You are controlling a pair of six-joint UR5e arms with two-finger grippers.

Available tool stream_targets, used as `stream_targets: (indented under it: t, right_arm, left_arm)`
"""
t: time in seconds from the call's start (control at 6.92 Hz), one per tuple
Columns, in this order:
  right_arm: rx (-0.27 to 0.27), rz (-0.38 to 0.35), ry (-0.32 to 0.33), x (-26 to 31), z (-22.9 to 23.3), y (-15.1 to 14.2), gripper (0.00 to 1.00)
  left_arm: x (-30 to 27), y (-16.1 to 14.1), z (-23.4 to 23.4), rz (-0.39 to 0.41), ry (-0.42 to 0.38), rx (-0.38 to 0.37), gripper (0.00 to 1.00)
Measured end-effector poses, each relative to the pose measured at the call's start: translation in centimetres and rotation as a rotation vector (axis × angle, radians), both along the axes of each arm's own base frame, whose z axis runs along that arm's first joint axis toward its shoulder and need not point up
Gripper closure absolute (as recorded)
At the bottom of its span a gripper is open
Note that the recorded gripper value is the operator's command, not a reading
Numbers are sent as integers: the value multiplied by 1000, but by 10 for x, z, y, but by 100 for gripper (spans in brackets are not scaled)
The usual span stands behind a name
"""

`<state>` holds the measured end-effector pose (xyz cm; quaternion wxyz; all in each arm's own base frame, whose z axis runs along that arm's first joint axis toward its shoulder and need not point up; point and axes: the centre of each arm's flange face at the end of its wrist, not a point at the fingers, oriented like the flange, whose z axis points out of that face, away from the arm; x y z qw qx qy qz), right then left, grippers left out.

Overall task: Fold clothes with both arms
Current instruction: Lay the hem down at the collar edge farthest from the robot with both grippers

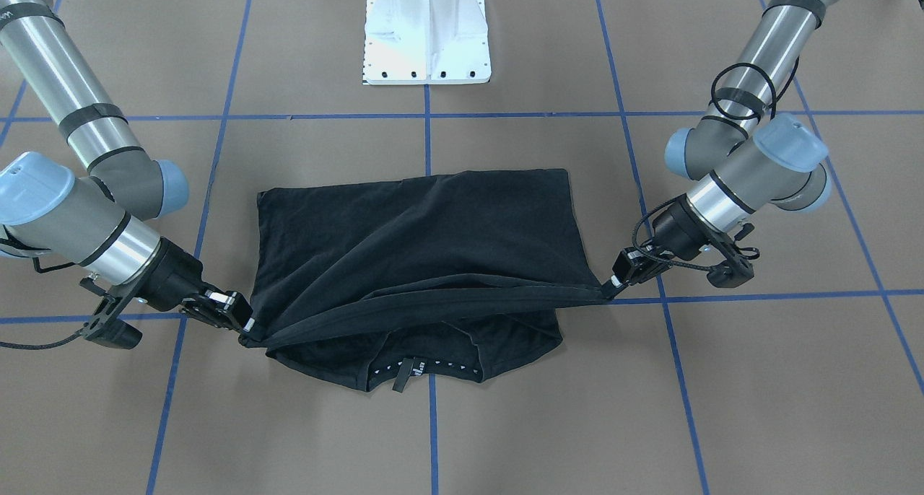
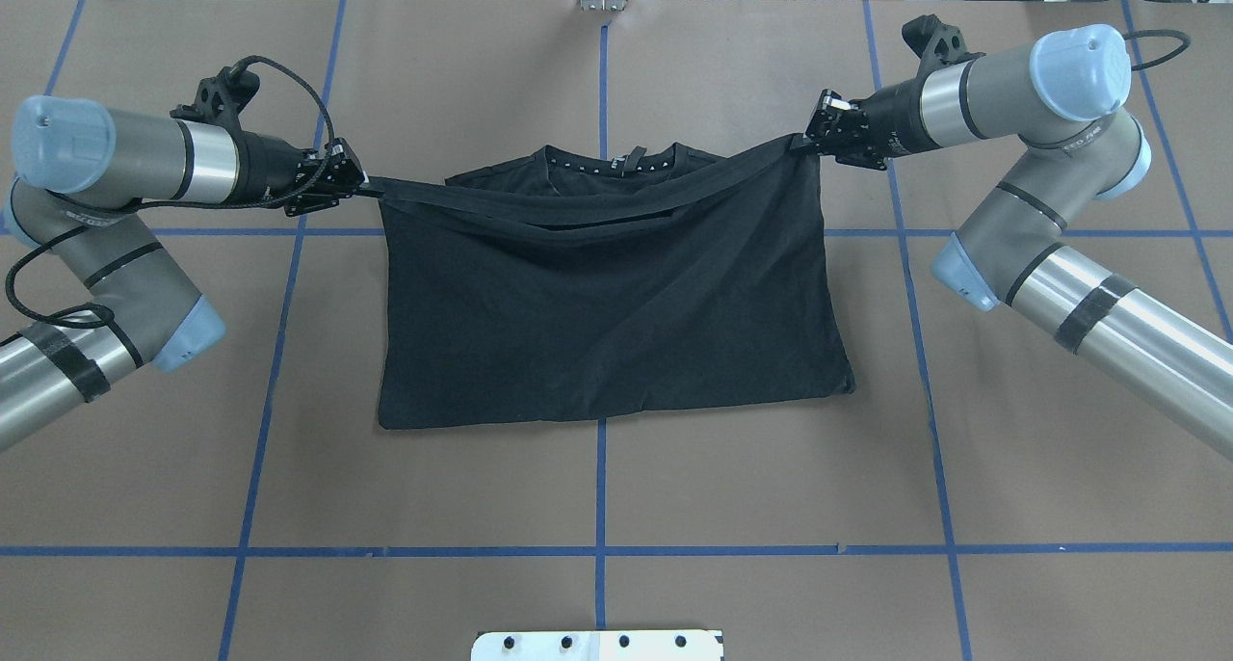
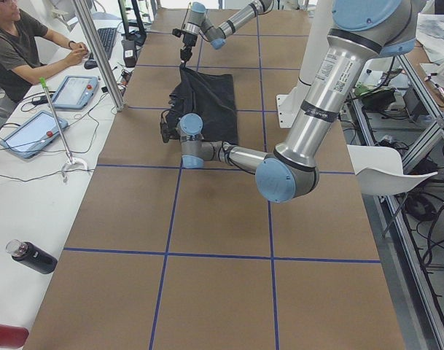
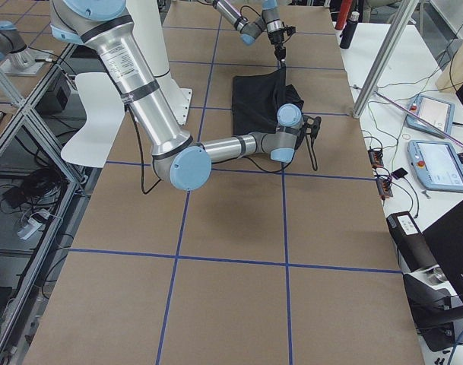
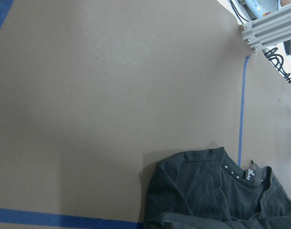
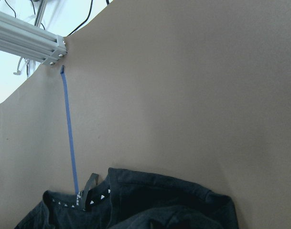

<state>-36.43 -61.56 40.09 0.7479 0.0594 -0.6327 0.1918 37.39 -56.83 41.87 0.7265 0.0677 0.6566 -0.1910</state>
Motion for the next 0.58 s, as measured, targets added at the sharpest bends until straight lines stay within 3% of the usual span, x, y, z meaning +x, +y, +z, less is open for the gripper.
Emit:
stream_targets:
  t: [0.58]
  right_arm:
    - [-33, 46, 39, 2, 22, -8, 100]
  left_arm:
    - [2, -8, 31, -13, -44, -44, 100]
